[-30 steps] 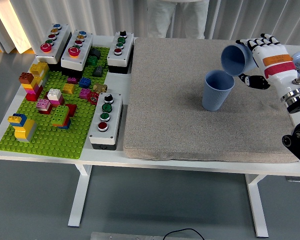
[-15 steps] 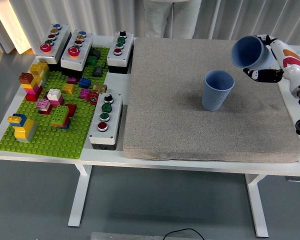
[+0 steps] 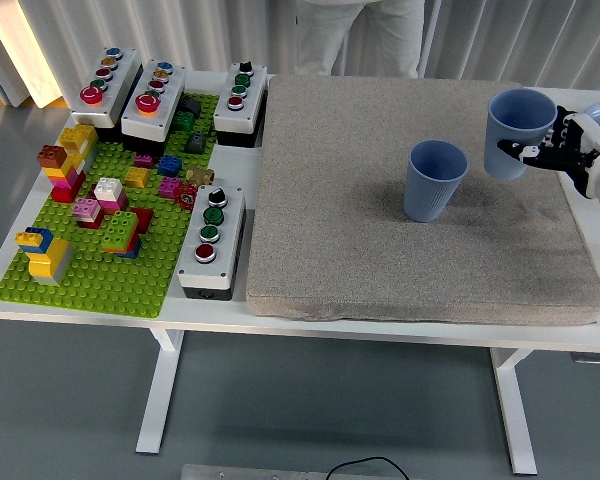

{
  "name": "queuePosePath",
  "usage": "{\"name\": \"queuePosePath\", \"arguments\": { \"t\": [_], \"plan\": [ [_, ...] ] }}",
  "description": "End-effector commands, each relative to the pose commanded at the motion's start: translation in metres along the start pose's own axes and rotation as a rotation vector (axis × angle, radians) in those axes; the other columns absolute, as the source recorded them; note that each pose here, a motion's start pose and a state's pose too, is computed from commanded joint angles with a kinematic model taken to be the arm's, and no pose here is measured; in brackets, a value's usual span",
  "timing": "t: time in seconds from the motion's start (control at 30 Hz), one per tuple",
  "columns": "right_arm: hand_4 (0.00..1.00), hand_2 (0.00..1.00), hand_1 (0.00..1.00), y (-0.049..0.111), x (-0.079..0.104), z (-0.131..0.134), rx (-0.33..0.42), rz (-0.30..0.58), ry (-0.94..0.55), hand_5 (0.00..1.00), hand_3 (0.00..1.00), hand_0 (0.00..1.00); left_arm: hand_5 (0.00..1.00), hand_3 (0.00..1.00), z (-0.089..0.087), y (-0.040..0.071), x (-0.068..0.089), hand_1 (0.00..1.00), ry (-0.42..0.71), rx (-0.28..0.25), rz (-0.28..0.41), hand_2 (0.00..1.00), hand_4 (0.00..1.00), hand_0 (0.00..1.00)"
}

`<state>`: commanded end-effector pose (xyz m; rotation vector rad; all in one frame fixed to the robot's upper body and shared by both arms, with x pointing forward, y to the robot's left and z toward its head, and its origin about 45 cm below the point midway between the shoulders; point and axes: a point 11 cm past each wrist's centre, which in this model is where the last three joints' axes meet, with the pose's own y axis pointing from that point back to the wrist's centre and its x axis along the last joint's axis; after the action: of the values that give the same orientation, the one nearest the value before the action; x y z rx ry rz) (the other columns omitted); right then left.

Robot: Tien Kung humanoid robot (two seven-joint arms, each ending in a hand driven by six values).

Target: Pick cup pour cup place

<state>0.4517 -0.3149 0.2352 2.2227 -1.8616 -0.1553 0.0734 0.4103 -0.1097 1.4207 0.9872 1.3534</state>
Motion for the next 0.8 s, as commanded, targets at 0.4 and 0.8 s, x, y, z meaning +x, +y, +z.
{"name": "queuePosePath", "arguments": {
  "t": [0.4,0.8],
  "plan": [
    [0.715,0.699,0.779,0.004,-0.012,0.027,-0.022,-0.021,-0.395,0.116,0.687,0.859,0.927,0.639,-0.003,-0.001,-0.003,0.795,-0.006,0.005,-0.005,0.852,0.551,0.747],
    [0.711,0.698,0.779,0.005,-0.005,0.020,0.002,0.006,-0.349,0.125,0.685,0.864,0.928,0.638,-0.003,-0.001,-0.002,0.795,-0.007,0.003,-0.004,0.852,0.551,0.747]
  ]
}}
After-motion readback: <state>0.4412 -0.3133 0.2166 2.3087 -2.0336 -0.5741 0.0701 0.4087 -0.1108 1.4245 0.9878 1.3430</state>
